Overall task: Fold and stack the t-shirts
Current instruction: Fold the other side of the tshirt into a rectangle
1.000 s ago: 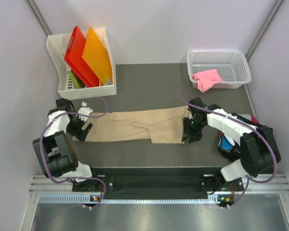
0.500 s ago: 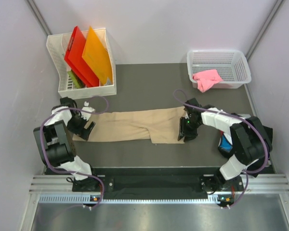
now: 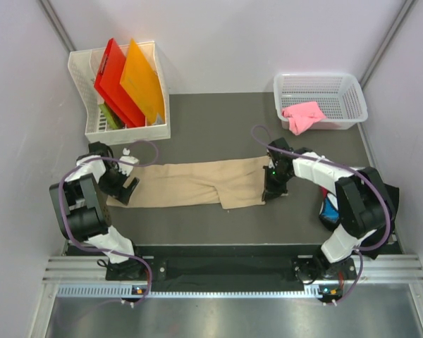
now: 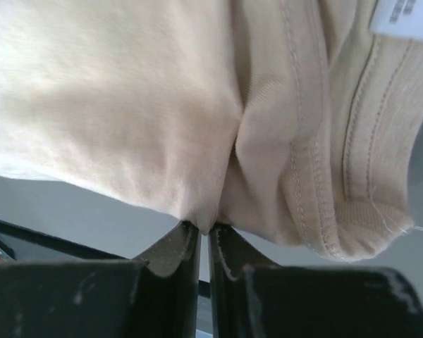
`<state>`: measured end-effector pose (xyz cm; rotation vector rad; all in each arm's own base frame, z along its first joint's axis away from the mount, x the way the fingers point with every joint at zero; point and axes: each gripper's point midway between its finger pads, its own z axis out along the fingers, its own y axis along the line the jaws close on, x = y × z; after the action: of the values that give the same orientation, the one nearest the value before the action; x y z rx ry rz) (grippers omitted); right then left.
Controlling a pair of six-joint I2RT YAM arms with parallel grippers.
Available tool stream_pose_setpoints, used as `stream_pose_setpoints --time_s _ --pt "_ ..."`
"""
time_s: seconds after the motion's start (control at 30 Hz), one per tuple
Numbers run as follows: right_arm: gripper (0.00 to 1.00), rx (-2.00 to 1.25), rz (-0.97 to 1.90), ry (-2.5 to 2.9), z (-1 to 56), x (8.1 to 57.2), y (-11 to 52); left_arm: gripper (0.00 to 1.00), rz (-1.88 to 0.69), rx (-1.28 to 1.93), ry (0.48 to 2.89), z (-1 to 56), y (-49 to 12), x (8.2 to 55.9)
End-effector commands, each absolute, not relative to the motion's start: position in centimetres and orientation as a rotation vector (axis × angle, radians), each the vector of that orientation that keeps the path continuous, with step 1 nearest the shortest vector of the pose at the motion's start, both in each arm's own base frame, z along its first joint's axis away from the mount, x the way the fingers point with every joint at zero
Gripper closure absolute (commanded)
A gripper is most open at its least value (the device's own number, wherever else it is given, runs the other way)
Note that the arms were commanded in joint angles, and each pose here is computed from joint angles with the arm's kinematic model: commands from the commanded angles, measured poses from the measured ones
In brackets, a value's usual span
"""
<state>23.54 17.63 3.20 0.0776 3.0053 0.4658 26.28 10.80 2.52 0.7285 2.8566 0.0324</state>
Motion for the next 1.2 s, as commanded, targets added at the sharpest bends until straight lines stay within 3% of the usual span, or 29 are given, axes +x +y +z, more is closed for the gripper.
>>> stream_pose_setpoints --time_s 0.0,0.47,1.17 --pt "0.98 0.032 0.465 2.936 5.7 24.7 17.9 0.01 0.058 0.737 2.821 2.7 11.0 27.1" --pt "1.0 0.011 0.586 2.86 12.5 28.3 20.6 0.01 0.101 0.775 2.807 2.7 11.5 27.1" --pt "1.0 0.002 0.573 2.824 12.9 36.3 22.9 0.01 0.091 0.772 2.813 2.7 11.2 26.5"
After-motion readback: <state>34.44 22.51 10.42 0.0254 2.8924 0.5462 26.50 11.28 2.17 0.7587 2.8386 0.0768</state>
